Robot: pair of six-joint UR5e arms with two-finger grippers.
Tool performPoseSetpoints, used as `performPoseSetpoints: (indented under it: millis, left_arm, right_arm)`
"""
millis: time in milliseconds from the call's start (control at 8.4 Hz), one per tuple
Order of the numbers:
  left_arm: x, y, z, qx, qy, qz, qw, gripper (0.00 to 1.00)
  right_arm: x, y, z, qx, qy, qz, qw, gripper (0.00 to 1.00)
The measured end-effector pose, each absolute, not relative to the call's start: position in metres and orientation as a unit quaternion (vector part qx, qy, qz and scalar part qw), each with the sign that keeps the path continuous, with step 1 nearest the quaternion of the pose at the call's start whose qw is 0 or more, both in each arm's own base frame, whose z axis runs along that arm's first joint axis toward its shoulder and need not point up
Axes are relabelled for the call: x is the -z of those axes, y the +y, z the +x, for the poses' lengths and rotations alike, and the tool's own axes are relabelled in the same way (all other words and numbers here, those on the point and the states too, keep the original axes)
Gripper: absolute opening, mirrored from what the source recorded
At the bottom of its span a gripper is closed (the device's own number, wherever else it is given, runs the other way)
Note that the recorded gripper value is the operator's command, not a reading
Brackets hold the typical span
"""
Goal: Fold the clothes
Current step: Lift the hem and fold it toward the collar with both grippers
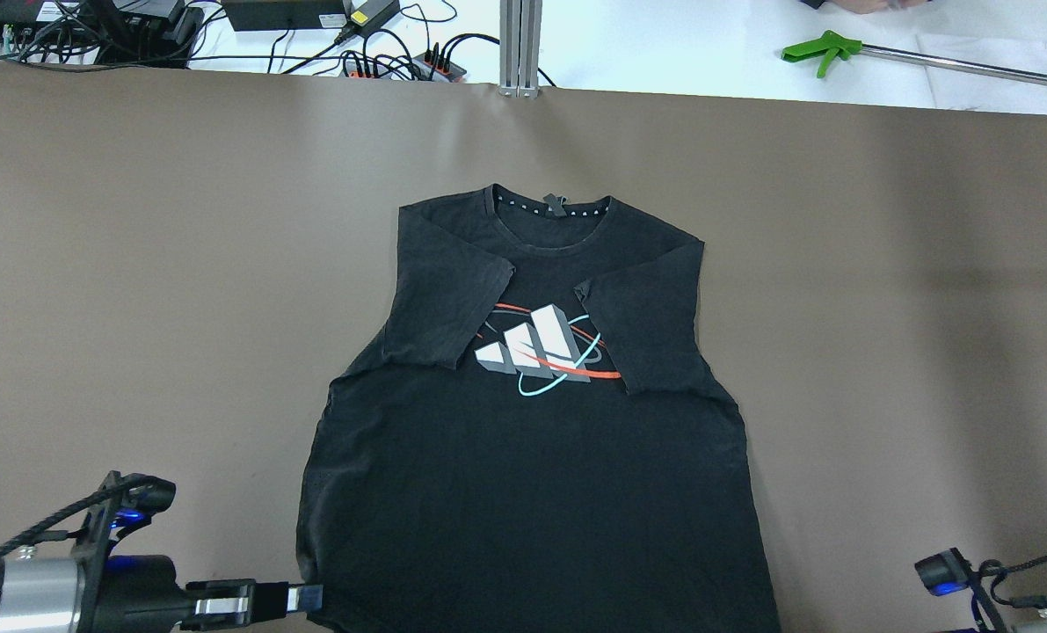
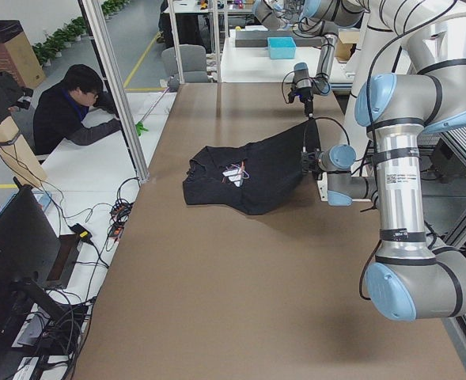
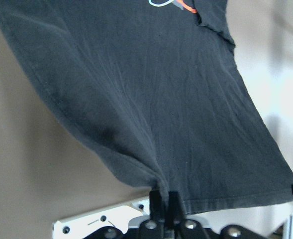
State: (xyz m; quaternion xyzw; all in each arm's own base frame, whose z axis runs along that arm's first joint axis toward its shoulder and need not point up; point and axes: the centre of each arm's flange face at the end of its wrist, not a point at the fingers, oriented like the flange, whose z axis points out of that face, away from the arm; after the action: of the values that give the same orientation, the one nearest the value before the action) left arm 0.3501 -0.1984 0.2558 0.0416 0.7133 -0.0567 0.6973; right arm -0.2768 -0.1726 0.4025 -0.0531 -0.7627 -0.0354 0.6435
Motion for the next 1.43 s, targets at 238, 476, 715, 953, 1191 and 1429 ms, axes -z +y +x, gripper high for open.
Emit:
performPoseSetpoints:
  millis: [238, 476, 715, 953, 1191, 1429]
  left_arm:
    - [-0.268, -0.185, 0.319, 0.024, 0.754, 0.022, 0.656, 0.00]
    - [-0.279, -0.186, 0.316, 0.026, 0.762, 0.026, 0.646, 0.00]
    - [-0.278, -0.201, 0.322, 0.048, 0.765, 0.049, 0.641, 0.00]
    - [-0.260, -0.233, 0.325, 0.070, 0.761, 0.075, 0.640, 0.00]
    - [-0.216, -0.289, 0.330, 0.100, 0.736, 0.099, 0.662, 0.00]
    - [-0.182, -0.355, 0.333, 0.138, 0.703, 0.118, 0.688, 0.00]
  right_arm:
    - [-0.411, -0.162, -0.245, 0.052, -0.802, -0.084, 0.590, 0.00]
    - [-0.418, -0.183, -0.247, 0.038, -0.816, -0.065, 0.573, 0.00]
    - [-0.419, -0.241, -0.251, 0.011, -0.808, -0.017, 0.589, 0.00]
    - [-0.392, -0.308, -0.235, 0.005, -0.787, 0.011, 0.617, 0.00]
    - [-0.371, -0.347, -0.222, -0.012, -0.771, 0.020, 0.637, 0.00]
    - [-0.353, -0.378, -0.216, -0.043, -0.757, 0.027, 0.652, 0.00]
